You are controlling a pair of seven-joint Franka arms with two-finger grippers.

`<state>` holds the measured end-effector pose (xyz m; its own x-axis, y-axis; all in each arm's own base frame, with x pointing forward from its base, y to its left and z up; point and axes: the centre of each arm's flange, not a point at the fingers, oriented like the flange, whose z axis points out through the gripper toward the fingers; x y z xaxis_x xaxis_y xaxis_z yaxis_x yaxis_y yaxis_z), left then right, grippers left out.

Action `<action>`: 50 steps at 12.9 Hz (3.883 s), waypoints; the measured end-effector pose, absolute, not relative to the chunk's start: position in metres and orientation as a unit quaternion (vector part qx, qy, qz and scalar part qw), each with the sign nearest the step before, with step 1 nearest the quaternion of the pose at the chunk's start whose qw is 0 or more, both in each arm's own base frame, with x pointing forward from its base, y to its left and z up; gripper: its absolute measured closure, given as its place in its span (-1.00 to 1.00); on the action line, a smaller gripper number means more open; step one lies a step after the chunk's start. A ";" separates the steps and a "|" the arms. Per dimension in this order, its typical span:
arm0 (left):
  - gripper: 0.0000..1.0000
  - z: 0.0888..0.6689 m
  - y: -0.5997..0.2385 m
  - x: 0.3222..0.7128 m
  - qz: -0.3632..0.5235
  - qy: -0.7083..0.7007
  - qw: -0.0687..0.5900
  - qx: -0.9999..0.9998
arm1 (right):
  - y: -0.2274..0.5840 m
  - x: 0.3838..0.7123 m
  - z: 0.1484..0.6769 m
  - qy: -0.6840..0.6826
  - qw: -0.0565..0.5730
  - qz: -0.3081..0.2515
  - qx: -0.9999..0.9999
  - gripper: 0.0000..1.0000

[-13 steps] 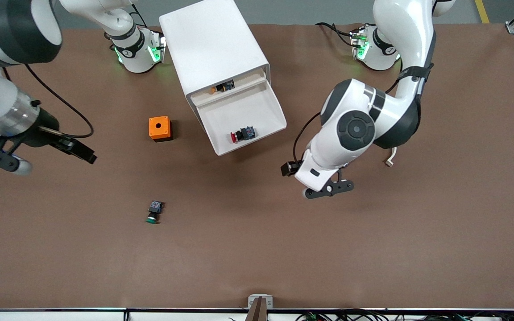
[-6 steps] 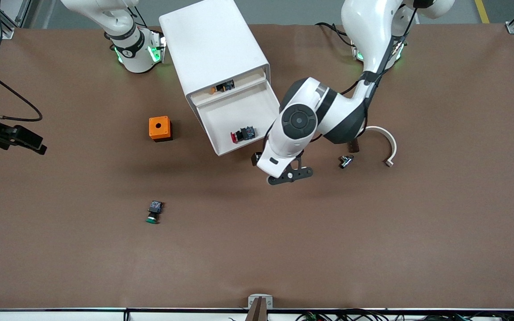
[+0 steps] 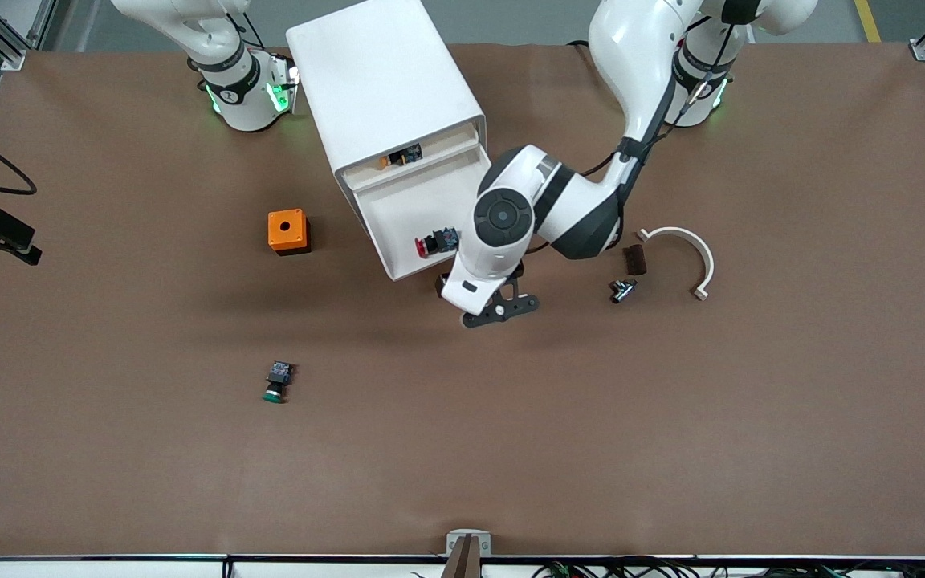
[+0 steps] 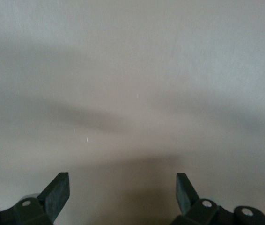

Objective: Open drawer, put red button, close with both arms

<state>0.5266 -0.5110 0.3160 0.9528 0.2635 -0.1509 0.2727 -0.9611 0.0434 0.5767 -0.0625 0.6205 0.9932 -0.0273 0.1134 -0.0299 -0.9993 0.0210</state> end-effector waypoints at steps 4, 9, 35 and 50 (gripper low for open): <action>-1.00 0.310 -0.526 0.506 -0.082 0.125 0.020 0.989 | -0.073 0.572 0.622 0.000 0.013 0.062 0.998 -1.00; -1.00 0.303 -0.542 0.482 -0.103 0.104 0.004 0.989 | -0.061 0.572 0.626 0.012 0.013 0.068 0.998 -1.00; -1.00 0.395 -0.453 0.564 -0.038 0.168 0.016 0.985 | -0.052 0.566 0.635 -0.013 0.008 0.064 0.998 -1.00; -1.00 0.583 -0.142 0.630 0.002 0.148 0.007 0.989 | -0.050 0.565 0.636 -0.018 0.007 0.057 0.998 -1.00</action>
<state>0.6299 -0.1416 0.5833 0.9564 0.2921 0.0027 0.2920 -0.9563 0.0142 0.5645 -0.0498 0.6358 0.9928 -0.0354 0.1148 -0.0372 -0.9992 0.0129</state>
